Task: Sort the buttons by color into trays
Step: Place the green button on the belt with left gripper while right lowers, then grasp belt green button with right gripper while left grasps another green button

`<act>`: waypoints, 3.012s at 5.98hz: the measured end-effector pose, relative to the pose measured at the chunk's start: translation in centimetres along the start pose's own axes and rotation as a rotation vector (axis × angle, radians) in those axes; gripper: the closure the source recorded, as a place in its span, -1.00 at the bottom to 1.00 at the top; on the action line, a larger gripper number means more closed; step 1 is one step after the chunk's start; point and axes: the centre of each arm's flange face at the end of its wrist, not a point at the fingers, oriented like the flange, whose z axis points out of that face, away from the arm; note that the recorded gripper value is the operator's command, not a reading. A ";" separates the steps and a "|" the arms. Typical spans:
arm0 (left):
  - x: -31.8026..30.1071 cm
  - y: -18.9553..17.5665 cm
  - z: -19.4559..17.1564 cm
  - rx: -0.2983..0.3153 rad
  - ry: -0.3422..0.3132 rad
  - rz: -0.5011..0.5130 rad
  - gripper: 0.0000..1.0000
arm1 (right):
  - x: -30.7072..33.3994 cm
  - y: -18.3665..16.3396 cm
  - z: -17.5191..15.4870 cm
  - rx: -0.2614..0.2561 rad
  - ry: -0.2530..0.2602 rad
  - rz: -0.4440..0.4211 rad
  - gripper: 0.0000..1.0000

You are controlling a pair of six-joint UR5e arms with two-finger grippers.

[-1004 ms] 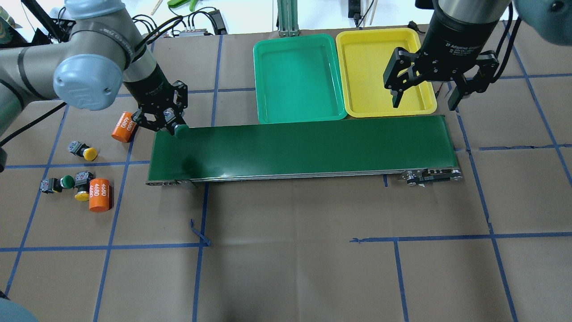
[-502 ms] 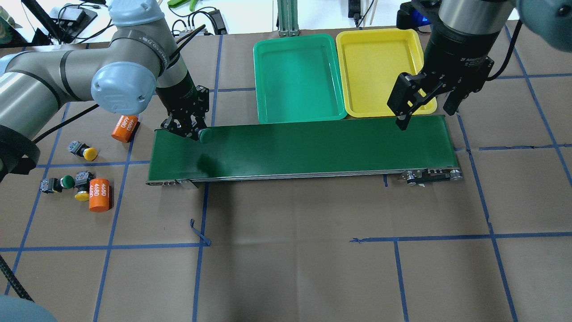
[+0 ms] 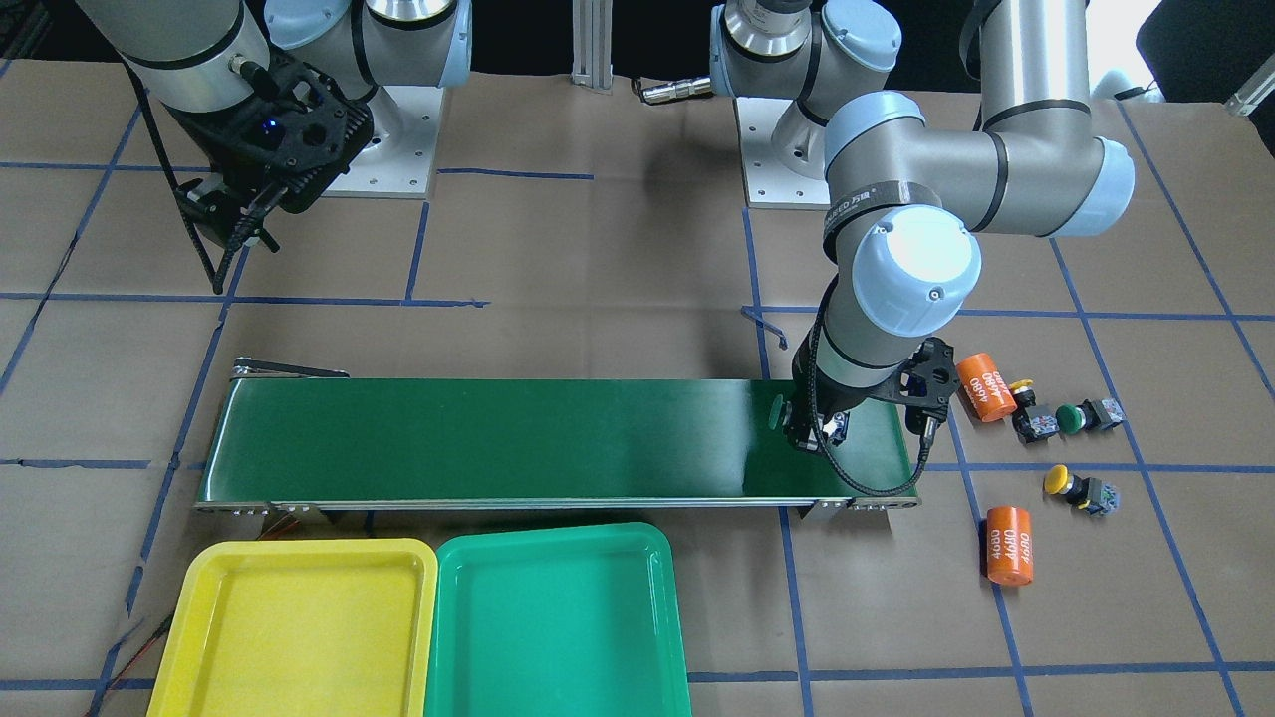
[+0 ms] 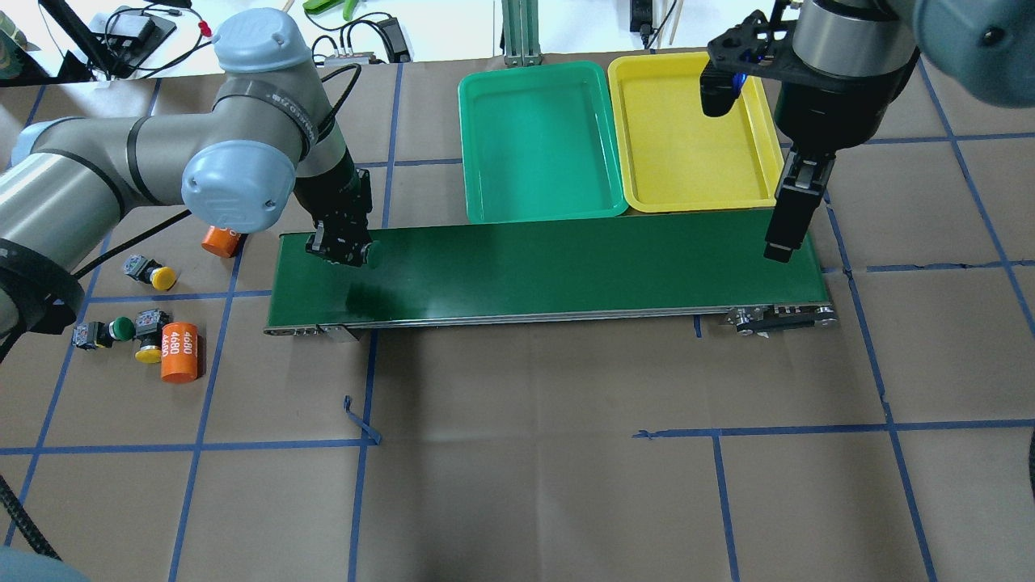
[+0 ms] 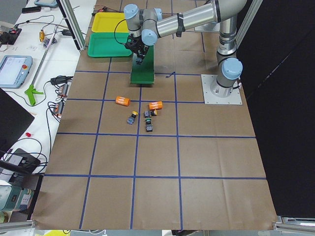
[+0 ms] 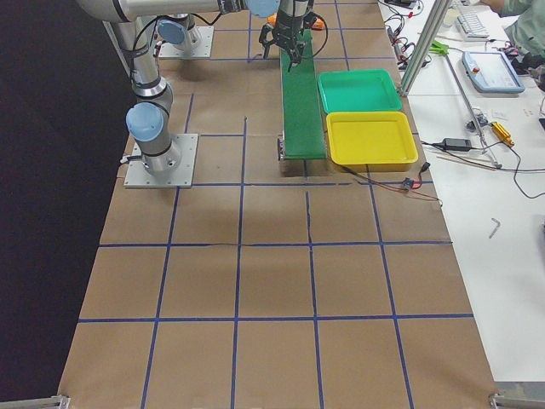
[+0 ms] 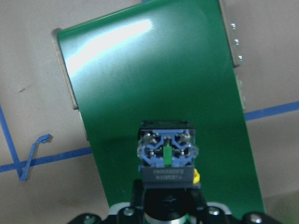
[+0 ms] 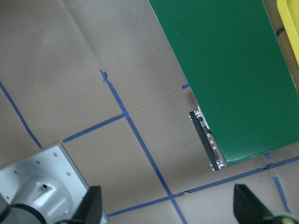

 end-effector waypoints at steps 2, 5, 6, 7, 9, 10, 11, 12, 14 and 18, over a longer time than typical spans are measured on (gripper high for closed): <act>-0.7 1.4 2.0 -0.004 -0.027 -0.083 -0.10 | 0.9 -1.1 1.6 0.056 0.050 -0.235 -1.00; -0.7 2.0 1.8 -0.026 -0.014 -0.053 -0.98 | 1.1 -2.3 5.6 0.134 0.095 -0.321 -1.00; -0.6 1.3 1.0 -0.025 0.004 -0.019 -0.98 | 1.0 -2.4 5.9 0.137 0.093 -0.319 -1.00; -0.8 -0.7 0.1 -0.028 0.017 0.058 -0.99 | 1.0 -2.4 6.2 0.137 0.086 -0.318 -1.00; -2.3 -7.3 -1.7 -0.041 0.035 0.309 -0.99 | 0.7 -2.5 6.9 0.145 0.061 -0.320 -1.00; -3.6 -10.9 -2.2 -0.050 0.025 0.443 -0.98 | 0.4 -2.7 7.7 0.152 0.043 -0.322 -1.00; -5.0 -14.6 -2.5 -0.055 0.021 0.554 -0.98 | 0.0 -3.2 8.5 0.151 0.034 -0.331 -1.00; -6.4 -18.6 -2.5 -0.042 0.004 0.669 -0.98 | 0.0 -4.7 8.7 0.160 0.079 -0.348 -1.00; -9.2 -25.5 -1.8 -0.038 -0.032 0.911 -0.98 | 0.1 -10.2 10.0 0.190 0.184 -0.362 -1.00; -13.2 -36.2 2.4 -0.061 0.005 1.429 -0.97 | -0.5 -18.6 15.5 0.214 0.211 -0.334 -1.00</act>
